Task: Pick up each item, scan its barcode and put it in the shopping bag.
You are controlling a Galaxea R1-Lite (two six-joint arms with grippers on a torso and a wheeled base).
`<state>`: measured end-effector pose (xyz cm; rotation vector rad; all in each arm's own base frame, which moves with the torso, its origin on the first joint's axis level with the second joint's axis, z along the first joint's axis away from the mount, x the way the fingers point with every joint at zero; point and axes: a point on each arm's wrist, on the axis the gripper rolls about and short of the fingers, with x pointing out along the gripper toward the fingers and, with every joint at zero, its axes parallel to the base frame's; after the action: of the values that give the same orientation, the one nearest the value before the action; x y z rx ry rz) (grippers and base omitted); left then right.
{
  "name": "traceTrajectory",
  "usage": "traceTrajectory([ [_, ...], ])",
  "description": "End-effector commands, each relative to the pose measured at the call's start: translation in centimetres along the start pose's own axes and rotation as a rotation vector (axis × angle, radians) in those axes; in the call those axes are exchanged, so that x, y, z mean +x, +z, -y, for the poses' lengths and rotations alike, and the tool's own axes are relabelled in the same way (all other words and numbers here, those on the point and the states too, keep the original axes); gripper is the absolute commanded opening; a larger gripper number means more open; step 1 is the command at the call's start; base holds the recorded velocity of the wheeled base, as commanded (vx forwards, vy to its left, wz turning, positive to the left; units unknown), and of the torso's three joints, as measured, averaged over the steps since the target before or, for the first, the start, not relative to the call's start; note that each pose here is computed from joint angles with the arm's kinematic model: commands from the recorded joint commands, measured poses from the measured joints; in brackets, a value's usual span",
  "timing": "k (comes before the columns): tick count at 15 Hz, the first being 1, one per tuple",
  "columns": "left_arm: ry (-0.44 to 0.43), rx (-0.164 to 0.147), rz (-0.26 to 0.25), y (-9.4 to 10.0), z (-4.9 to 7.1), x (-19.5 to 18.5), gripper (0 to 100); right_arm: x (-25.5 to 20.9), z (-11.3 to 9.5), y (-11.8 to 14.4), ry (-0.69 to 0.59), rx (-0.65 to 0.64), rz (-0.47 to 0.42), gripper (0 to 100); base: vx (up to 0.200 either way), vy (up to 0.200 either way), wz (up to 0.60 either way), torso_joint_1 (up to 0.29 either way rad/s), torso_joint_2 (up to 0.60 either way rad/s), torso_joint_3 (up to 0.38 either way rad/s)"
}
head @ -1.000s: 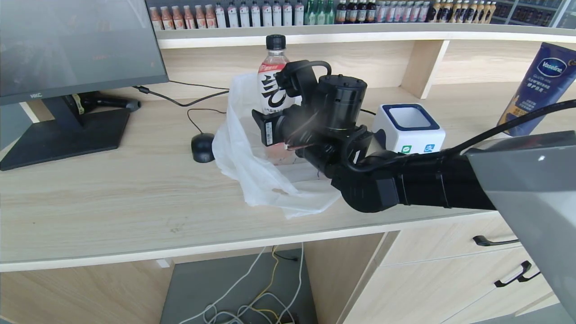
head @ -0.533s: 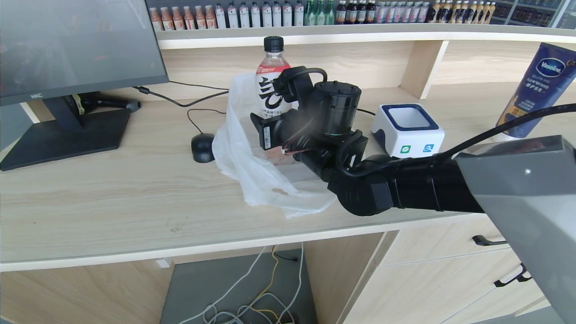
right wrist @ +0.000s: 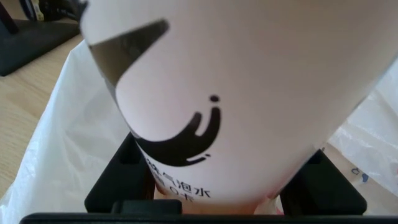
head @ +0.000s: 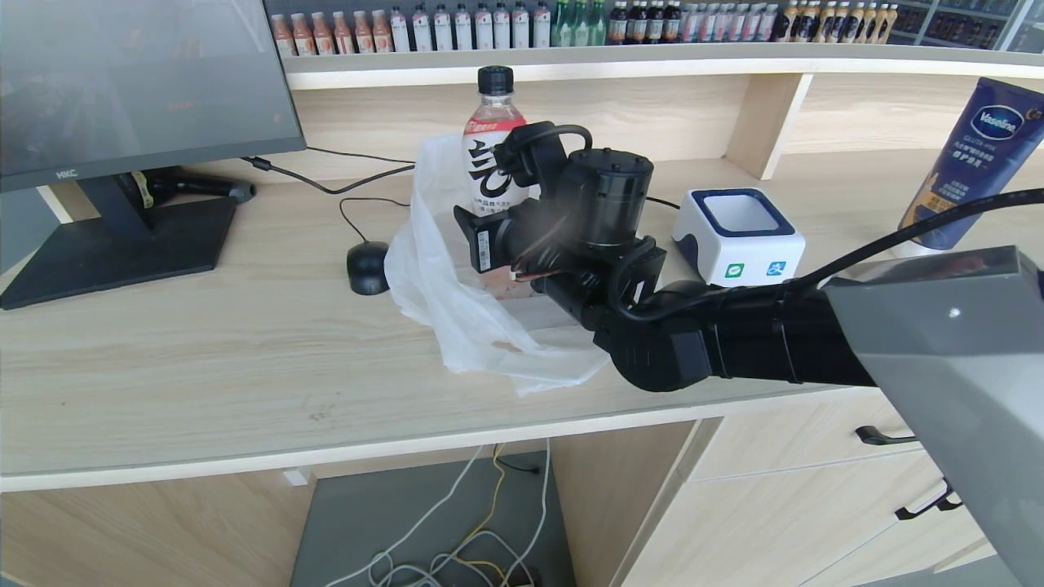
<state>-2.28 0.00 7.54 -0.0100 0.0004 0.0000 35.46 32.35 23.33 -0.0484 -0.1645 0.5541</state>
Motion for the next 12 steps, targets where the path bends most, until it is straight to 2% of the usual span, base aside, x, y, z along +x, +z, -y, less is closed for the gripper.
traceTrajectory([
  [1, 0.002, -0.001, 0.000, 0.00, 0.00, 0.00, 100, 0.09, -0.09, -0.37, 0.002, -0.002, -0.009, 0, 0.000, 0.000, 0.00, 0.000, 0.00, 0.000],
  [11, 0.002, -0.001, 0.000, 0.00, 0.00, 0.00, 100, 0.06, -0.15, -0.28, 0.003, 0.000, -0.007, 0, 0.000, 0.000, 0.00, 0.000, 0.00, 0.000],
  [12, 0.000, -0.001, -0.001, -0.01, 0.00, 0.00, 100, 0.06, -0.14, -0.27, 0.001, 0.001, -0.006, 100, 0.000, 0.000, 0.00, 0.000, 0.00, 0.000],
])
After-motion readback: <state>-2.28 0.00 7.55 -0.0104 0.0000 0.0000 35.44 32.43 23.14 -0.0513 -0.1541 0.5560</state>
